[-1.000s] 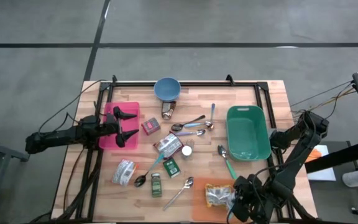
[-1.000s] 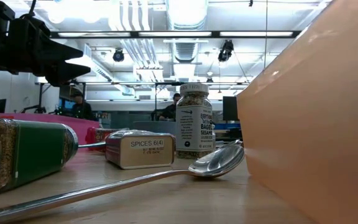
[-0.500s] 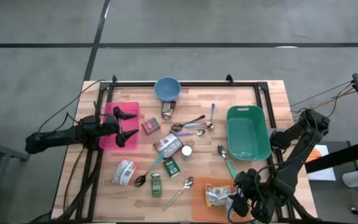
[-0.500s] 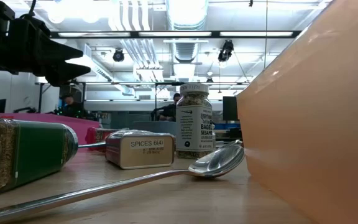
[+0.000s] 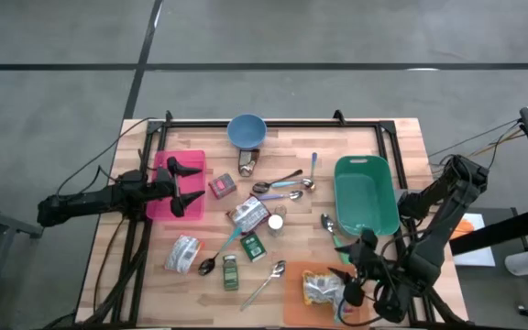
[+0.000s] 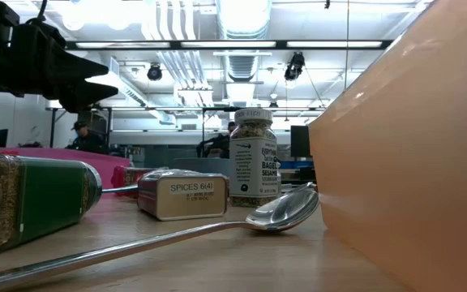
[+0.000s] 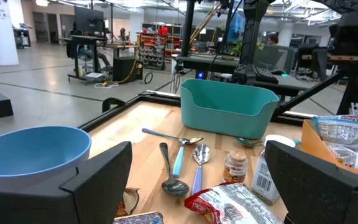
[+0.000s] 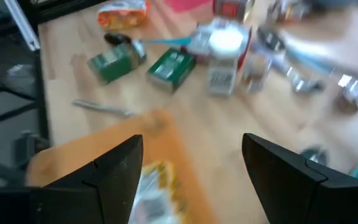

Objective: Pick & Place Food Item
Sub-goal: Put the red noodle pack into the orange bin

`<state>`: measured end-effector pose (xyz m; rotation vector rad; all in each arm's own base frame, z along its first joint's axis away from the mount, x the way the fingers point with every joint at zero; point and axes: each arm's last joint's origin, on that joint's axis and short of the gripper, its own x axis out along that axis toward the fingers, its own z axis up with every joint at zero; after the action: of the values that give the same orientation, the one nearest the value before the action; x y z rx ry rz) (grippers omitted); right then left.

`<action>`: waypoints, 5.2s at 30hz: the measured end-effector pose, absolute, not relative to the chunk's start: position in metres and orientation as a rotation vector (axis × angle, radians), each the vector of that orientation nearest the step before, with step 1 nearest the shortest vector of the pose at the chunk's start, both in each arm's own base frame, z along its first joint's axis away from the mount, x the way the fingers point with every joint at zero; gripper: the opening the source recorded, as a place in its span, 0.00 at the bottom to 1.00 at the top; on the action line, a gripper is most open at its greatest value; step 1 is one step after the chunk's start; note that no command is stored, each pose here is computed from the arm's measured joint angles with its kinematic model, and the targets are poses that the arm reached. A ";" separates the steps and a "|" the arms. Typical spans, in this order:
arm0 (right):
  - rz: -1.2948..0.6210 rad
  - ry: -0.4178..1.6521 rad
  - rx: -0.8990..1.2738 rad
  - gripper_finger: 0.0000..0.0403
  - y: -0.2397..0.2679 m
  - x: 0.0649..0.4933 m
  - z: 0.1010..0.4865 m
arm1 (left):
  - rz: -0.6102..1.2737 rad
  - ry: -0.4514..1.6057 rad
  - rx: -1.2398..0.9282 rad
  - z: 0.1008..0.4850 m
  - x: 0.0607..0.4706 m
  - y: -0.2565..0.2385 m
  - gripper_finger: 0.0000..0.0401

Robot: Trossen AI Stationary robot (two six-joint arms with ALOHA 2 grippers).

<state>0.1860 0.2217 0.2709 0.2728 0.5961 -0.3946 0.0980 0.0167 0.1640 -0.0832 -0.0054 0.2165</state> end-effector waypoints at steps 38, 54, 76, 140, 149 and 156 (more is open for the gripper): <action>-0.095 0.648 -0.393 0.67 0.104 0.354 0.250 | 0.217 -0.005 -0.083 0.164 0.098 0.017 0.93; -0.128 0.703 -0.295 0.67 0.080 0.421 0.227 | 0.217 0.008 -0.084 0.163 0.099 0.017 0.93; -0.253 0.844 -0.205 0.67 0.053 0.508 0.175 | 0.218 0.034 -0.085 0.161 0.100 0.017 0.93; -0.135 1.093 -0.257 0.33 0.045 0.511 0.129 | 0.218 0.034 -0.085 0.161 0.100 0.017 0.93; -0.139 1.091 -0.258 0.21 0.045 0.511 0.129 | 0.218 0.034 -0.085 0.161 0.100 0.017 0.93; -0.141 1.085 -0.256 0.17 0.045 0.512 0.131 | 0.218 0.034 -0.085 0.161 0.100 0.017 0.93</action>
<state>0.5120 0.0453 0.1307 -0.2555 1.0853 -0.1406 0.1003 0.0171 0.1609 -0.0848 0.0339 0.2184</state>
